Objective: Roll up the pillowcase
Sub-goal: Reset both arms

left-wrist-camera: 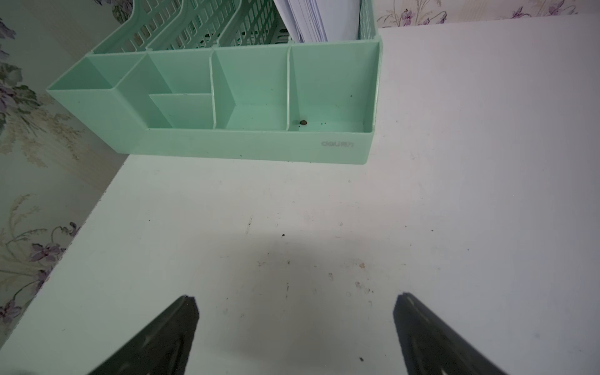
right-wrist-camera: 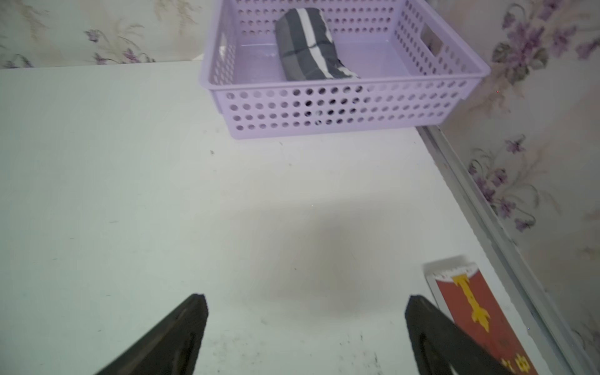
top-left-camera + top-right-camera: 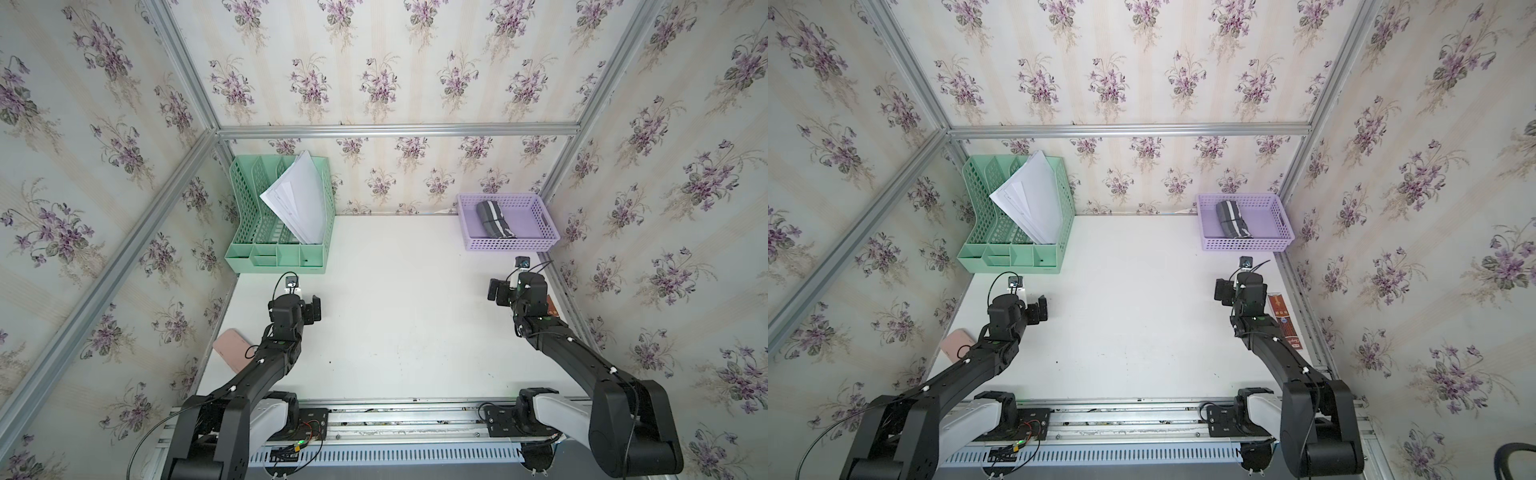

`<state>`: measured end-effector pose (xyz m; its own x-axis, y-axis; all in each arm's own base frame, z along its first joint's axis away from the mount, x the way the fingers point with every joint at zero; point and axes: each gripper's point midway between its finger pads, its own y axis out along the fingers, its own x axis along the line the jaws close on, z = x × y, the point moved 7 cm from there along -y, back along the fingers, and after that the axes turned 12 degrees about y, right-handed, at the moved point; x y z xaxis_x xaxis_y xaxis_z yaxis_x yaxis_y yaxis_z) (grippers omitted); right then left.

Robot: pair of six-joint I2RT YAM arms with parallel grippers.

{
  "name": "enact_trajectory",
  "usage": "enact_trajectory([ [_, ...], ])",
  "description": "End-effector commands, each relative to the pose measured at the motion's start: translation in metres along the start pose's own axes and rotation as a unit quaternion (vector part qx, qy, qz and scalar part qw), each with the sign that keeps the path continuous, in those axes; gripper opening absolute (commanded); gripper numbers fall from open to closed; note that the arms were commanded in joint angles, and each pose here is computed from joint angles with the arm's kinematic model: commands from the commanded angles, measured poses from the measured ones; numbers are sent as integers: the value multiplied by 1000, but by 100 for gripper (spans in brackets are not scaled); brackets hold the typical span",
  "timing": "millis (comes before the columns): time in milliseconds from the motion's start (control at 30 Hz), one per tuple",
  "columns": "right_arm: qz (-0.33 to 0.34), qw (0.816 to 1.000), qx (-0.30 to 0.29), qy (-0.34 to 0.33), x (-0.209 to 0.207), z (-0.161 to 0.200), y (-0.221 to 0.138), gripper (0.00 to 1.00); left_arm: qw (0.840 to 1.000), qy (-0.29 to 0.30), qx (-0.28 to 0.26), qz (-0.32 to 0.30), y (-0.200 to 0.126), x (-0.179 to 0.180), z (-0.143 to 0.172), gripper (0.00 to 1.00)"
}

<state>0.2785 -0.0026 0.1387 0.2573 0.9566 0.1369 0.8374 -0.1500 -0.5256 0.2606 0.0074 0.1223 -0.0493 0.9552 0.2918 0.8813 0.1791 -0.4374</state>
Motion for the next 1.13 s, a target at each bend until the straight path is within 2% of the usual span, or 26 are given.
enact_trajectory([
  [0, -23, 994, -93, 53, -2, 2, -1, 100, 993, -9, -116, -14, -2, 6, -34, 99],
  [100, -58, 989, -130, 37, 4, -2, -4, 100, 995, 6, -101, -1, 6, 3, -38, 99],
  [133, -73, 983, -163, 30, 5, -3, -9, 100, 995, 12, -102, 4, 7, 1, -38, 99],
  [300, -110, 963, -246, 10, 9, -10, -19, 100, 994, 19, -106, 4, 8, 1, -39, 99],
  [433, -162, 958, -238, -9, 21, -2, -4, 100, 993, 28, -116, 6, 11, -1, -35, 99],
  [500, -162, 958, -235, -12, 21, 2, 1, 100, 993, 27, -118, 2, 22, -3, -32, 99],
  [600, -119, 970, -213, 14, 16, -5, 15, 100, 995, 39, -83, 21, 39, -8, -34, 99],
  [667, -96, 978, -186, 23, 14, -5, 25, 100, 999, 36, -36, 1, 60, -7, -29, 99],
  [700, -98, 976, -191, 22, 14, -5, 23, 100, 999, 35, -12, 1, 65, -6, -30, 99],
  [733, -102, 975, -195, 19, 15, -5, 25, 100, 999, 26, -24, 3, 63, -4, -33, 99],
  [1100, -117, 975, -188, 14, 17, -5, 25, 100, 1000, 24, -19, -2, 63, -3, -31, 99],
])
